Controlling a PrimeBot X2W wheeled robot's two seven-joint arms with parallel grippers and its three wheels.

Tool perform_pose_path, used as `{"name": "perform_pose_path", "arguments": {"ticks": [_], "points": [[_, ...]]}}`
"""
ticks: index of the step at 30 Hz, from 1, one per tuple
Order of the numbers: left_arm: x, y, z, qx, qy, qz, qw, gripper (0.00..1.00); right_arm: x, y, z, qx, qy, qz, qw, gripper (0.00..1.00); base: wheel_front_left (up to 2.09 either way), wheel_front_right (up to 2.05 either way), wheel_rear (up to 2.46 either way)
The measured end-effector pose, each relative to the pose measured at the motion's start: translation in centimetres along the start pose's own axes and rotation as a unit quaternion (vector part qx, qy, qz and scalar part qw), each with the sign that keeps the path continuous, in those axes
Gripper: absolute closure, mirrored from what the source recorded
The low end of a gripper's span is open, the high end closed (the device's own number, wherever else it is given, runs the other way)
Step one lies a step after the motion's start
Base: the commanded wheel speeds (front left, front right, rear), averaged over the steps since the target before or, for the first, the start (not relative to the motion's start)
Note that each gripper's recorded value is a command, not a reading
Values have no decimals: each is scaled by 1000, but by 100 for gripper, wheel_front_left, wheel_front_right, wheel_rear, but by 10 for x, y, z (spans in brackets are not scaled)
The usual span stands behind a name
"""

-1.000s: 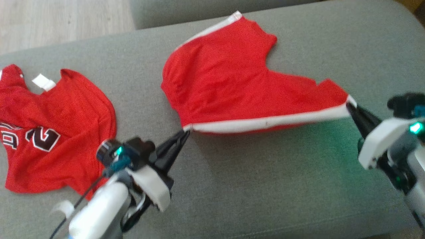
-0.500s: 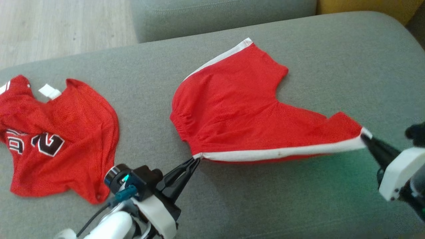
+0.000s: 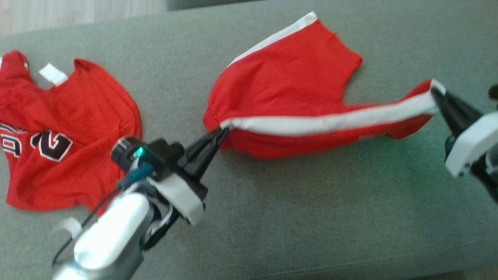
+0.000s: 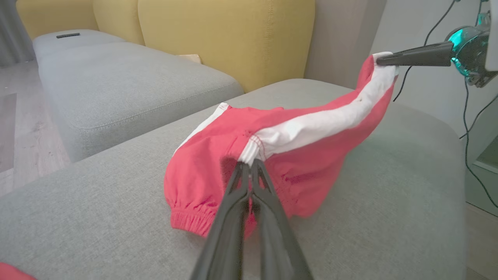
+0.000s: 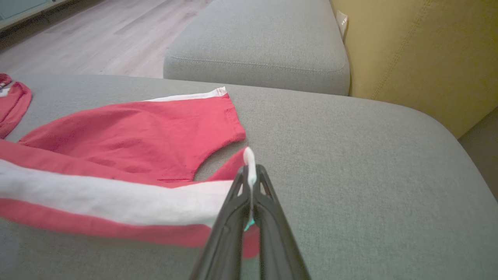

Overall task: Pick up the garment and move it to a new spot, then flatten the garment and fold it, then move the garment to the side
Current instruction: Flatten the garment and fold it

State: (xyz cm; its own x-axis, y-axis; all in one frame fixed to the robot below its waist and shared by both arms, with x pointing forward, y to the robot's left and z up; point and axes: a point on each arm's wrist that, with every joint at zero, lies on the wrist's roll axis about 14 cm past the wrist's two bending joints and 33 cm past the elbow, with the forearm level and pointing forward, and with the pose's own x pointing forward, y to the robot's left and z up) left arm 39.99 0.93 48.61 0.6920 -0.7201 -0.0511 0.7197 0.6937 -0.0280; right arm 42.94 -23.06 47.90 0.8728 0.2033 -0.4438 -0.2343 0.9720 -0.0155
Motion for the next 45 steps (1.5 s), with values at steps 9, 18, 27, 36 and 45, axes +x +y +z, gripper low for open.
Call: {"name": "perform_pose_path", "arguments": {"ticks": [9, 18, 27, 36, 45], "points": [[26, 40, -2, 2, 1, 29, 1000, 100, 62, -1, 40, -41, -26, 8, 999, 100, 0, 0, 0], [39, 71, -29, -20, 25, 67, 997, 100, 141, 18, 77, -90, -41, 37, 994, 100, 0, 0, 0], [35, 89, -57, -50, 43, 104, 992, 100, 201, 37, 55, -127, 0, 60, 990, 100, 0, 0, 0], [46, 107, -70, -57, 52, 120, 990, 100, 241, 34, 53, -125, 3, 55, 991, 100, 0, 0, 0], [44, 115, -69, -56, 55, 139, 987, 0, 232, 31, 63, -113, -29, 49, 992, 0, 0, 0, 0]]}}
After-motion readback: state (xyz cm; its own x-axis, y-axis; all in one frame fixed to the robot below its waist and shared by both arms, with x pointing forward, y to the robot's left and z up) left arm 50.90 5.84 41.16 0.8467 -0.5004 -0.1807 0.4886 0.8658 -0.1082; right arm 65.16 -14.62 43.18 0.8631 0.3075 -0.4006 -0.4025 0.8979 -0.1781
